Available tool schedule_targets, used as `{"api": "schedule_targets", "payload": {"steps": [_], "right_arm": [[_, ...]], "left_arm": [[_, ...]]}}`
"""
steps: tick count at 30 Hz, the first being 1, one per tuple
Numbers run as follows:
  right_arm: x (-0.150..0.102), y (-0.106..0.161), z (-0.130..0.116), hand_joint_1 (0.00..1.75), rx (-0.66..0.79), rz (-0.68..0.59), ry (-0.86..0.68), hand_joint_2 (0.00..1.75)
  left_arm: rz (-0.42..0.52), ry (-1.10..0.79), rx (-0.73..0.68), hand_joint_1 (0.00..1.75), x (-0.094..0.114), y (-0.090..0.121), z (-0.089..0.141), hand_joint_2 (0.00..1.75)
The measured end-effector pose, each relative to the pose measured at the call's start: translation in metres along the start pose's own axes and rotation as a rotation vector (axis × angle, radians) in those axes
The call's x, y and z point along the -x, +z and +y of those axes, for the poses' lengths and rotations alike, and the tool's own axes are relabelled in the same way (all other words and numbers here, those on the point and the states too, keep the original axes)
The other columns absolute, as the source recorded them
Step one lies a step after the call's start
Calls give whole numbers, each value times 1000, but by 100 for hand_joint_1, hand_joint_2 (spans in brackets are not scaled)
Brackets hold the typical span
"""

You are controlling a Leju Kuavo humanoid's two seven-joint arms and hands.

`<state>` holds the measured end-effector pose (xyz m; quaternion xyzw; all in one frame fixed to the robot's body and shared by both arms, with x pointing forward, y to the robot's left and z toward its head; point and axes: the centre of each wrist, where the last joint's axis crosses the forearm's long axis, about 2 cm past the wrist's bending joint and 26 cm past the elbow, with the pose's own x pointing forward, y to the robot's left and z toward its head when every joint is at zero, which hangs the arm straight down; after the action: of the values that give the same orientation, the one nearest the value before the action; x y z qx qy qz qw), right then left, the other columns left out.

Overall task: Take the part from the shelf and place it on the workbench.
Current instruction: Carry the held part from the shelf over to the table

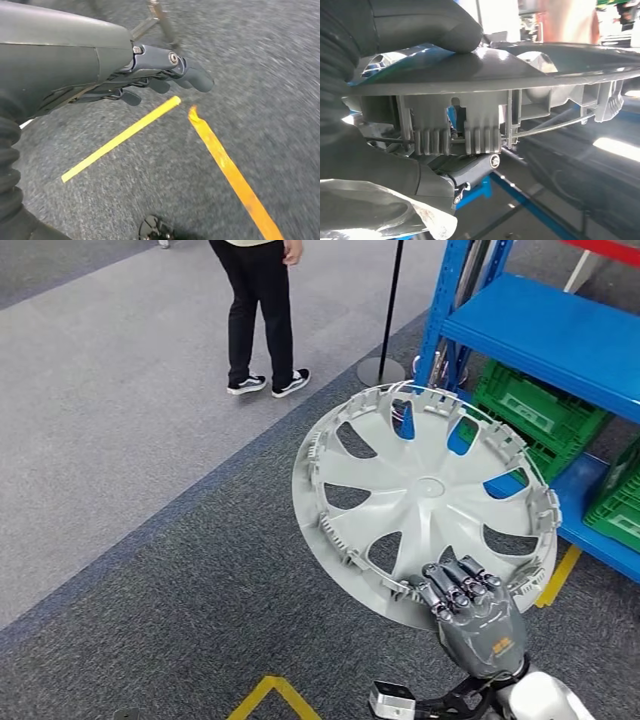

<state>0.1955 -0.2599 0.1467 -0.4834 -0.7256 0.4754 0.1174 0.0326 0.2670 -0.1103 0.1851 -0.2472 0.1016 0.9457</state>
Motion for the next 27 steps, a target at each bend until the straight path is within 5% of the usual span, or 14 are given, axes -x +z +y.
{"api": "schedule_targets", "payload": {"steps": [15,27], "right_arm": [[20,0,-11,175,37,-96,62,175],[19,6,-19,175,40,-50,63,175]], "left_arm": [[-48,152,-90,0,-6,-5,4,175],[-20,158,-113,0,-8,-6,5,175]]}}
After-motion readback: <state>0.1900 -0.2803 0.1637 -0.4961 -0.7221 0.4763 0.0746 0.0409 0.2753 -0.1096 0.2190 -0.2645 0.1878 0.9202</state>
